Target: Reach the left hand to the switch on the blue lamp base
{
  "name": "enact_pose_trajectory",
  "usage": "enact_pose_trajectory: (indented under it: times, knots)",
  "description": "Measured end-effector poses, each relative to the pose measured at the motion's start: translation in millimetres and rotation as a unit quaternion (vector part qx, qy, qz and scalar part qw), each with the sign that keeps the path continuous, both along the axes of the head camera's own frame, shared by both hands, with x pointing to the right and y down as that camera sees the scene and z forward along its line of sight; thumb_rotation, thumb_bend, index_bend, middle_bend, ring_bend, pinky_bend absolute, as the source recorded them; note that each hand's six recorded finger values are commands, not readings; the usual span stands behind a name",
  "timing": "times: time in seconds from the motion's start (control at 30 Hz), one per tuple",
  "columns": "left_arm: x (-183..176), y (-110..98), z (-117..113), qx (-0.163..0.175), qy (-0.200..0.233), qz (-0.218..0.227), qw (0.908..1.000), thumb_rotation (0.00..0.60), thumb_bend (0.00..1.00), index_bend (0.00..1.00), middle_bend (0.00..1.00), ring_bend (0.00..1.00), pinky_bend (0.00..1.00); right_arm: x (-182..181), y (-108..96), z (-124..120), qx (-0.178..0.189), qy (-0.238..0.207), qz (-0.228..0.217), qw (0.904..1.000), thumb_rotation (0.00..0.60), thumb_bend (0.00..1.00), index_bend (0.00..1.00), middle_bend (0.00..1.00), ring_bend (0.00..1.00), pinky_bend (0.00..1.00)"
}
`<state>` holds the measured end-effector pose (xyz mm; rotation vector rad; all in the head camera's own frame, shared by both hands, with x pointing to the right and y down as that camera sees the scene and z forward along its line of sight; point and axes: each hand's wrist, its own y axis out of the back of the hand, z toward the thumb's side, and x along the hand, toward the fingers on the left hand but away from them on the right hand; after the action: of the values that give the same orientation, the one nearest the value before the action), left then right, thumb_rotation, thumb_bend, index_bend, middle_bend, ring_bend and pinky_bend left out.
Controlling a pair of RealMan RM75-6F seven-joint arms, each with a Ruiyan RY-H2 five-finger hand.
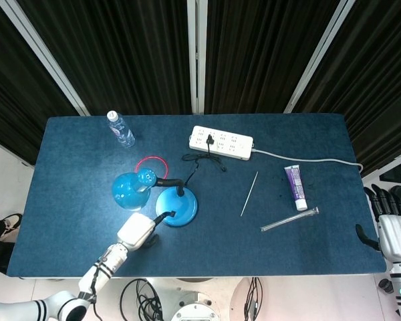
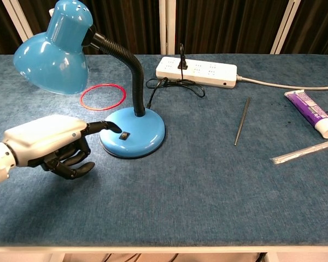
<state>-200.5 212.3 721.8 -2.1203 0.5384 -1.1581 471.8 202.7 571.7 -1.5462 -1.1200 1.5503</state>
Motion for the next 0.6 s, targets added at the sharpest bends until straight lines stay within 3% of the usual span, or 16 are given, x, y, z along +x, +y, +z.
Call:
enact_pose_trajectory:
  times: [0.6]
  knots:
    - [2.6,-3.6,5.6,0.001,-0.008,0.0,1.0,0.6,0.46,0.16,0.85,0.81,0.76,1.7,-0.1,3.1,-0.004,0.002,0.005,1.0,0.6,0.31,0.0,0.0,0.0,0.0]
